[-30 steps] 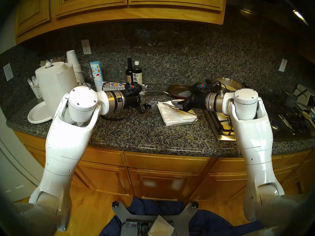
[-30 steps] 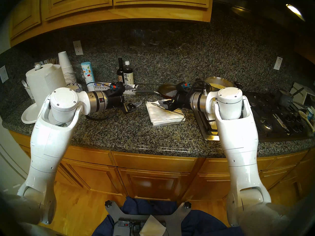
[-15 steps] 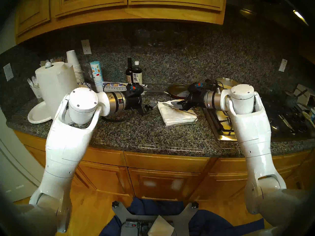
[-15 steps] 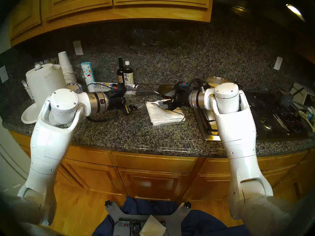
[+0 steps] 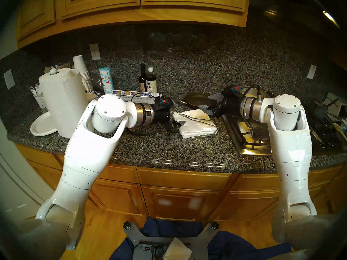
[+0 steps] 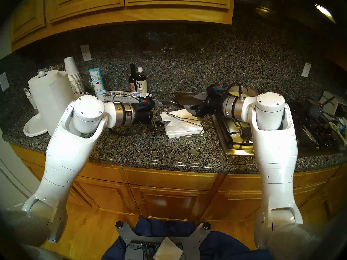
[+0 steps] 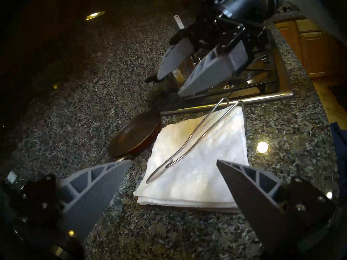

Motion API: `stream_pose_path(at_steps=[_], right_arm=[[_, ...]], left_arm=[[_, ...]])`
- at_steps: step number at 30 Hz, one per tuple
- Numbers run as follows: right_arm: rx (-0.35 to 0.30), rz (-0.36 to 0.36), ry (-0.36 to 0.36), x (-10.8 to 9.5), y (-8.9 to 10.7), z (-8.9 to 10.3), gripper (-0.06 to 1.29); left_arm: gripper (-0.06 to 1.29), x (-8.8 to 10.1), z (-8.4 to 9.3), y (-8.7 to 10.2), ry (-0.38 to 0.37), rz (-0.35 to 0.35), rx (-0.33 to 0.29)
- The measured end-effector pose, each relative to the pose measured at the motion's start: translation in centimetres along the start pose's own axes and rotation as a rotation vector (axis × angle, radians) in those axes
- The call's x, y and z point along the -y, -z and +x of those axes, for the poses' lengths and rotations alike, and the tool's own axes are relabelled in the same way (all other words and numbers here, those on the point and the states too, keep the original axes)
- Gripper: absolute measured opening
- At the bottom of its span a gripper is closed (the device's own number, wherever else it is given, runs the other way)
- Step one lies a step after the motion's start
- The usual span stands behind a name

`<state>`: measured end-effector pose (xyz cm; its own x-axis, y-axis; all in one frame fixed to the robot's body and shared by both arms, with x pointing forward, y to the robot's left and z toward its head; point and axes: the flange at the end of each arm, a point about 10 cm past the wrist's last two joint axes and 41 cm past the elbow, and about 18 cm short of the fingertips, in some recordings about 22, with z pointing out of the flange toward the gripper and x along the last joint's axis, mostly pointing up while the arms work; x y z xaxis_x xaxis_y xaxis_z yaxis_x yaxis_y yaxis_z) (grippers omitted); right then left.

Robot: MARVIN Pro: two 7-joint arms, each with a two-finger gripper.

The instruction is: Take napkin out of napkin holder

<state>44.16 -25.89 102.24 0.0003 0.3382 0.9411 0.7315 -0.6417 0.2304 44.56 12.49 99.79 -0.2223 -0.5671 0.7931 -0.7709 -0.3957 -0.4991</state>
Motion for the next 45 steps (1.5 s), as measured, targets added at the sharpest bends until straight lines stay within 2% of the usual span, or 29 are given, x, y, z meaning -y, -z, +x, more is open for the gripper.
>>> stream_pose_path(at_steps=[3,8,14,17,30,31,32,33,40,41,42,45], right_arm=[[-0.009,-0.01,-0.011,0.5,0.8,-0.2,1.09],[-0.017,-0.015,-0.03,1.2,1.3,-0.6,1.09],[-0.026,-0.023,-0.05,1.7,1.6,-1.0,1.09],[-0.032,-0.029,-0.055,1.7,1.7,-1.1,1.14],[-0.056,-0.039,-0.053,1.7,1.7,-0.9,1.21],[-0.057,-0.04,-0.053,1.7,1.7,-0.9,1.21],[-0.059,-0.041,-0.052,1.8,1.7,-0.8,1.21],[-0.061,-0.043,-0.051,1.7,1.7,-0.8,1.21],[-0.068,-0.058,-0.044,1.6,2.2,-0.5,1.21],[-0.069,-0.059,-0.043,1.5,2.2,-0.5,1.21],[-0.07,-0.061,-0.042,1.5,2.3,-0.4,1.21],[-0.071,-0.066,-0.039,1.5,2.5,-0.3,1.21]], left_arm=[[1.17,0.0,0.3,-0.7,-0.005,0.012,0.015],[1.2,0.2,0.9,-1.3,-0.001,0.035,0.021],[1.21,1.0,1.4,-1.2,0.011,0.068,0.017],[1.21,1.2,1.6,-1.2,0.016,0.076,0.014],[1.2,1.8,2.1,-1.3,0.023,0.07,-0.007],[1.06,1.8,2.1,-1.4,0.024,0.065,-0.006],[0.74,1.9,1.8,-1.6,0.029,0.052,-0.001],[0.7,1.9,1.6,-1.8,0.033,0.044,0.003],[0.81,1.9,0.4,-2.9,0.047,-0.002,0.021],[0.85,1.8,0.3,-3.0,0.048,-0.007,0.022],[0.95,1.8,0.2,-3.2,0.049,-0.015,0.024],[1.03,1.8,-0.1,-3.7,0.052,-0.03,0.027]])
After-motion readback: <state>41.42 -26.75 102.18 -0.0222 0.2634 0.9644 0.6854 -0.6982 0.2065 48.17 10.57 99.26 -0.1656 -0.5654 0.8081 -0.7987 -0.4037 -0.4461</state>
